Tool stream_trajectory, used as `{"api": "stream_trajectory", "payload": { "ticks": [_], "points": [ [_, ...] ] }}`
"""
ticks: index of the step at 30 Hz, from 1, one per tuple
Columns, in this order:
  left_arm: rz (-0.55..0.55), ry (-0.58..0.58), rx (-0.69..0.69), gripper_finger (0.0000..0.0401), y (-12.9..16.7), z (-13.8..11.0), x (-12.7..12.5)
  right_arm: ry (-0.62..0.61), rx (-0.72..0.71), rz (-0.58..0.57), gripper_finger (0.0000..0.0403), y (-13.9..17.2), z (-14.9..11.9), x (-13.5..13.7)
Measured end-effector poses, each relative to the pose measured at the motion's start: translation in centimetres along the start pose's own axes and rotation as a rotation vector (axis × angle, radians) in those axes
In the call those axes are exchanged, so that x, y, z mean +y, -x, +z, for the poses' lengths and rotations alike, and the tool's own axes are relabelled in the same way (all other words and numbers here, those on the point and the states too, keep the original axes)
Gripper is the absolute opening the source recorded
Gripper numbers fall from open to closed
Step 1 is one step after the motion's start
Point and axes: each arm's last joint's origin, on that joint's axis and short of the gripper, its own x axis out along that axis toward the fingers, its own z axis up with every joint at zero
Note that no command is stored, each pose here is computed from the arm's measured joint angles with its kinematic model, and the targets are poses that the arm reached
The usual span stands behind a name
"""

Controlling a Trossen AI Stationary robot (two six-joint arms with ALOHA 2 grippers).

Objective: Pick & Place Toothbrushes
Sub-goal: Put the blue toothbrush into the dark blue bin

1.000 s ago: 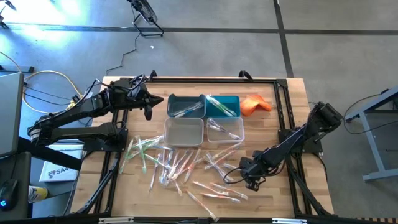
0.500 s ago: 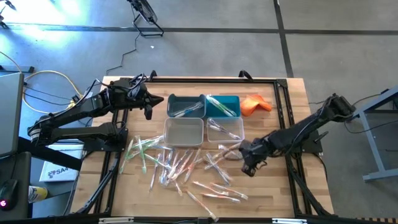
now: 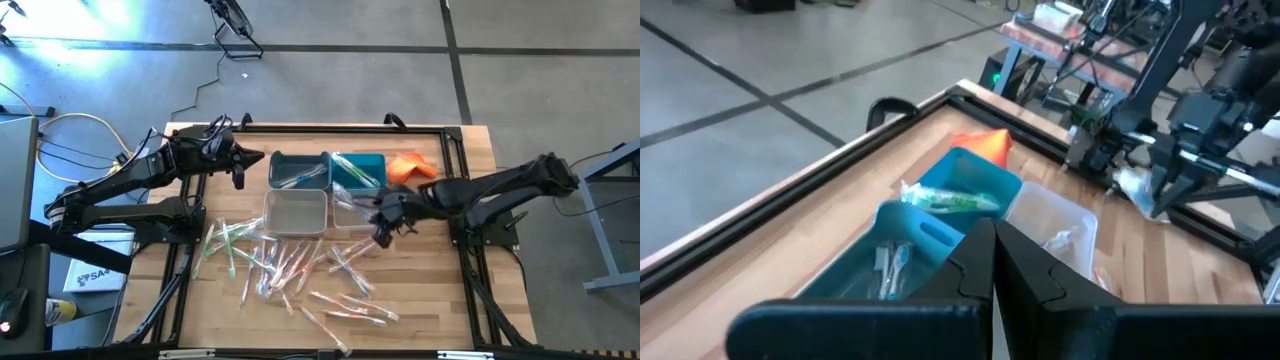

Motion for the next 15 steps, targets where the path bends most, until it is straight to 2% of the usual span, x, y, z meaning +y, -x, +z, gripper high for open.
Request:
{"api": "stream_trajectory", "payload": {
  "ticks": [7,15],
  "points": [
    [0.039,-0.001,-0.044,0.0000,0.0,0.3,0.1,0.041,-0.169,-0.155,0.0013,0.7,3.1,-1.8],
    [0.028,-0.006,-0.087,0.0000,0.0,0.7,-0.1,0.044,-0.328,-0.150,0.0013,0.8,5.9,-3.3]
  ]
}}
